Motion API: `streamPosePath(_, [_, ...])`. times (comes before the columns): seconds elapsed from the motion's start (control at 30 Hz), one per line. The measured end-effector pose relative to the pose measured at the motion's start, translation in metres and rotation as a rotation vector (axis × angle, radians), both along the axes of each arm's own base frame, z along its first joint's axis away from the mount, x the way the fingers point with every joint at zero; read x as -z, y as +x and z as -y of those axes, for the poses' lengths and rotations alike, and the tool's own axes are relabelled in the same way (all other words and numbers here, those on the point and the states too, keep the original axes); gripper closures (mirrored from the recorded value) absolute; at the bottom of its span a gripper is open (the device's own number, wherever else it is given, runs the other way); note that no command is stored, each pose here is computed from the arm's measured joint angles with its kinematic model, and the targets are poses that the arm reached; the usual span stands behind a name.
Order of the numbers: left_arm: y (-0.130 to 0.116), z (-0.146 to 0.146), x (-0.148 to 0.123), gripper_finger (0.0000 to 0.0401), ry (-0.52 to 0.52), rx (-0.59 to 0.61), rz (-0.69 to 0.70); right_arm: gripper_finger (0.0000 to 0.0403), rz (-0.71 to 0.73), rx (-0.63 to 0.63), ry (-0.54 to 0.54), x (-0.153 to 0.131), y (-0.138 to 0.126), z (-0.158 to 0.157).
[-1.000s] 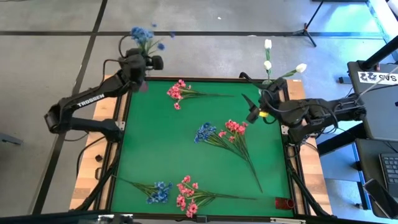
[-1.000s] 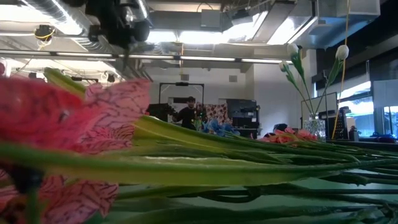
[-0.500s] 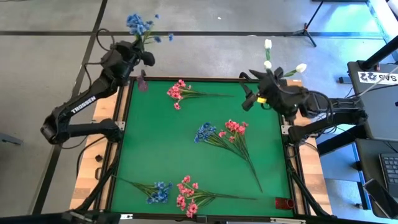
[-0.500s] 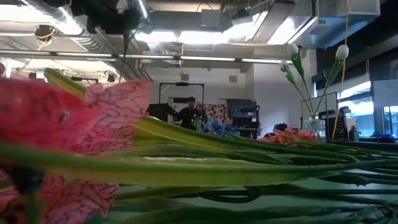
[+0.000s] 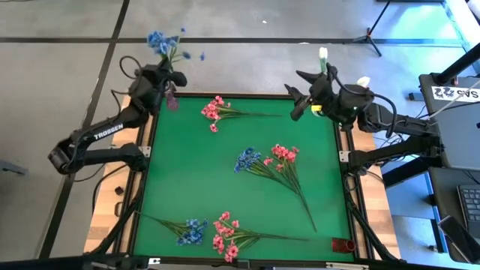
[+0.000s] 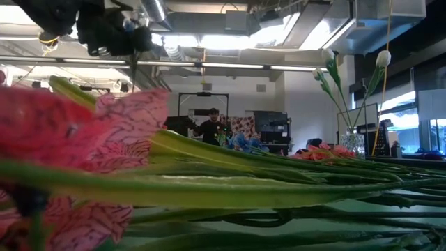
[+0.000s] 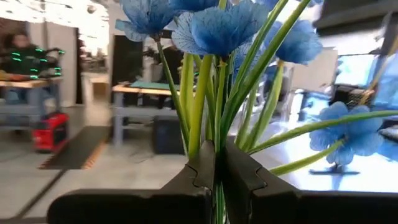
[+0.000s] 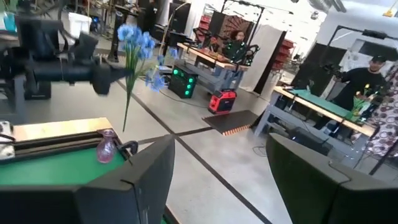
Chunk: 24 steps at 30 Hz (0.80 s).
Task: Sort flowers into vase by color
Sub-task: Put the top left blue flowers into the violet vase
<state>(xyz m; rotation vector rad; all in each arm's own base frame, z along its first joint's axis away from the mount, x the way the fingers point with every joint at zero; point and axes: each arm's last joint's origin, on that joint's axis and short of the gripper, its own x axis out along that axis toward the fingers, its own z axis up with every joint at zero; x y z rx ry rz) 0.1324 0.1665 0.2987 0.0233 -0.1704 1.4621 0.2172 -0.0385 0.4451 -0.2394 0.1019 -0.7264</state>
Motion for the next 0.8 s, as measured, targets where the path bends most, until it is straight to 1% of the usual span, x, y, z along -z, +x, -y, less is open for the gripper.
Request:
streamPosePath(0.07, [0.002,0.007,0.000,0.0392,-0.003,-0.037,-0.026,0.0150,0.026,-0.013,0.029,0.000,0.000,-0.002])
streamPosePath(0.2, [-0.003,0.026,-0.015,0.0391,0.052,-0.088,-0.026,0.0150,0.040,-0.015,0.046,0.000,0.001,-0.008])
streamPosePath(0.37, [-0.010,0.034,-0.014,0.0391,0.009,-0.124,-0.057,0.0150,0.032,-0.023,0.050,0.002,0.005,-0.012])
streamPosePath(0.43, [-0.012,0.033,-0.009,0.0391,-0.001,-0.133,-0.044,0.0150,0.030,-0.023,0.052,0.003,0.006,-0.012])
streamPosePath(0.57, [-0.015,0.029,0.009,0.0391,-0.040,-0.148,-0.042,0.0150,0.038,-0.023,0.068,0.004,0.008,-0.012])
streamPosePath(0.7, [-0.020,0.026,0.020,0.0391,-0.045,-0.178,-0.019,0.0150,0.034,-0.021,0.068,0.005,0.009,-0.012])
streamPosePath(0.8, [-0.023,0.024,0.023,0.0391,-0.036,-0.156,-0.005,0.0150,0.034,-0.030,0.070,0.005,0.010,-0.012])
